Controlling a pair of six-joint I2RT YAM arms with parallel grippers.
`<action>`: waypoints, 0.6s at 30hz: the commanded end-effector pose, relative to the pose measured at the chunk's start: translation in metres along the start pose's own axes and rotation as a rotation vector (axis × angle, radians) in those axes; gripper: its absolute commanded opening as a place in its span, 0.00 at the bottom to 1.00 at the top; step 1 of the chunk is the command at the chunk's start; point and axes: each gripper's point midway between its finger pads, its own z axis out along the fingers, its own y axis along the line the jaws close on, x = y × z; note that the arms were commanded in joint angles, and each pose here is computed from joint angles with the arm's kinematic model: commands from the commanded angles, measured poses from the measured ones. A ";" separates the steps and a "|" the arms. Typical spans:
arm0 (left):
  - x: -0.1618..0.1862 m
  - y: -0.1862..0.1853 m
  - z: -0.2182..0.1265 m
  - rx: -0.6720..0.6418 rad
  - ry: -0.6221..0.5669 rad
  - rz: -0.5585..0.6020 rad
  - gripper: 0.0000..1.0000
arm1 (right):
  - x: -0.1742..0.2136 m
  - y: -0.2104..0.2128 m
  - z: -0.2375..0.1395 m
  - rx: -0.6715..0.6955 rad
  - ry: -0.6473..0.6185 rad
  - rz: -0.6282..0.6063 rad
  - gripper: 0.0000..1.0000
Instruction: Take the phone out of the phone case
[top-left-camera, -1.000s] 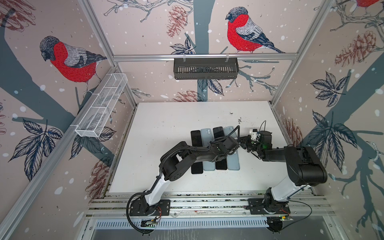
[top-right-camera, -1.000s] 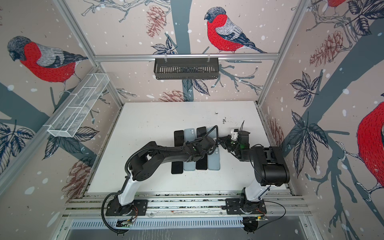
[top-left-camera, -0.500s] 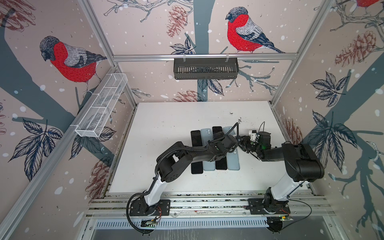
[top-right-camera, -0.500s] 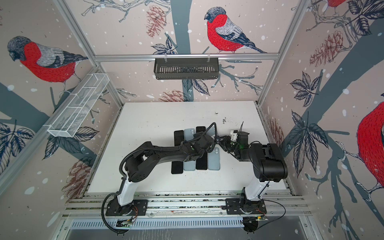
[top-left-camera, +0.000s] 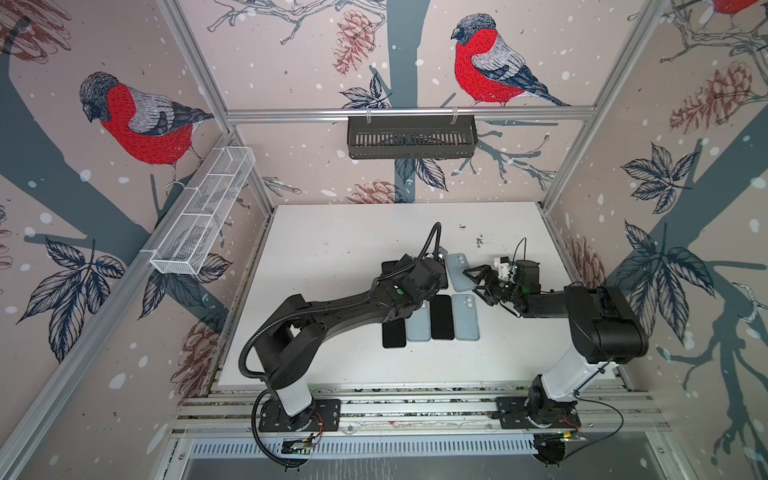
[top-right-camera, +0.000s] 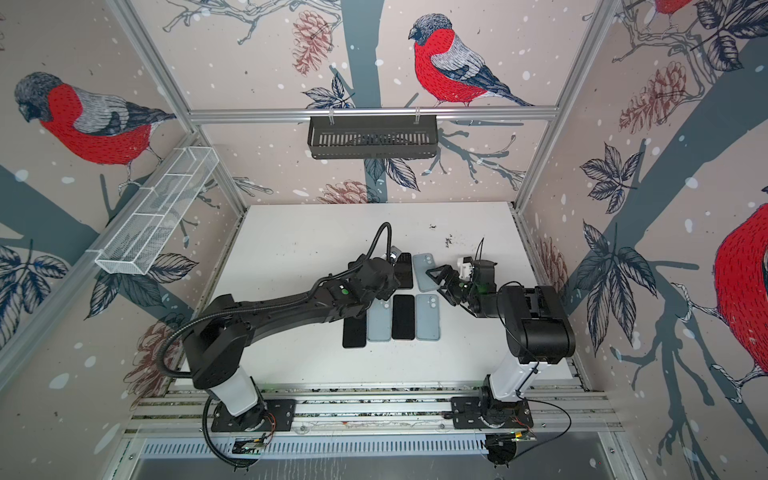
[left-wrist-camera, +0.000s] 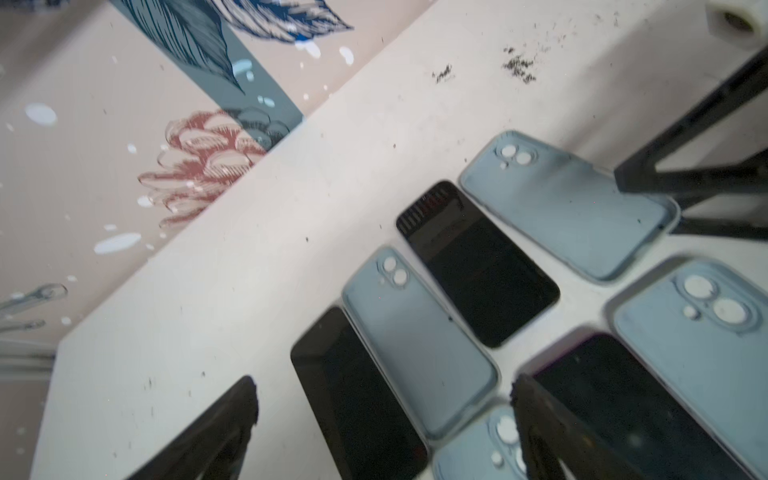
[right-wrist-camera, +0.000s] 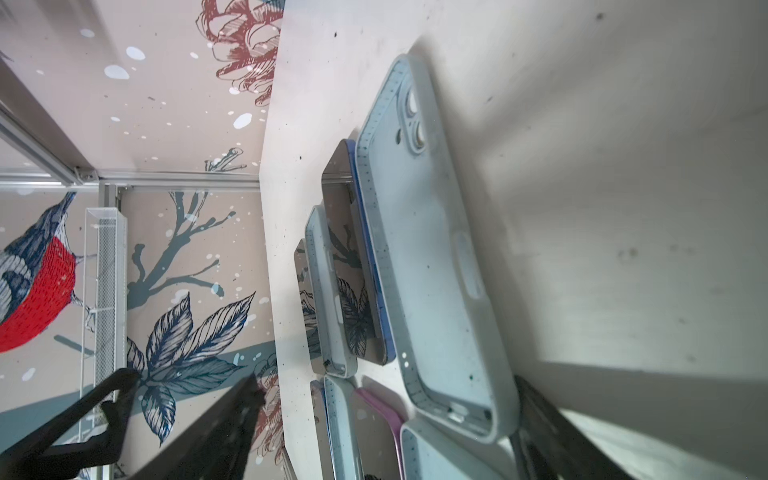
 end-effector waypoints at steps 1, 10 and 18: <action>0.026 0.004 -0.013 0.053 0.064 -0.203 0.95 | 0.017 -0.025 0.000 0.105 0.045 0.006 1.00; 0.100 0.019 -0.030 -0.030 0.212 -0.387 0.92 | 0.020 -0.026 -0.018 0.237 0.012 -0.125 1.00; 0.135 0.007 -0.032 0.003 0.296 -0.483 0.73 | 0.037 0.005 -0.027 0.319 0.000 -0.324 1.00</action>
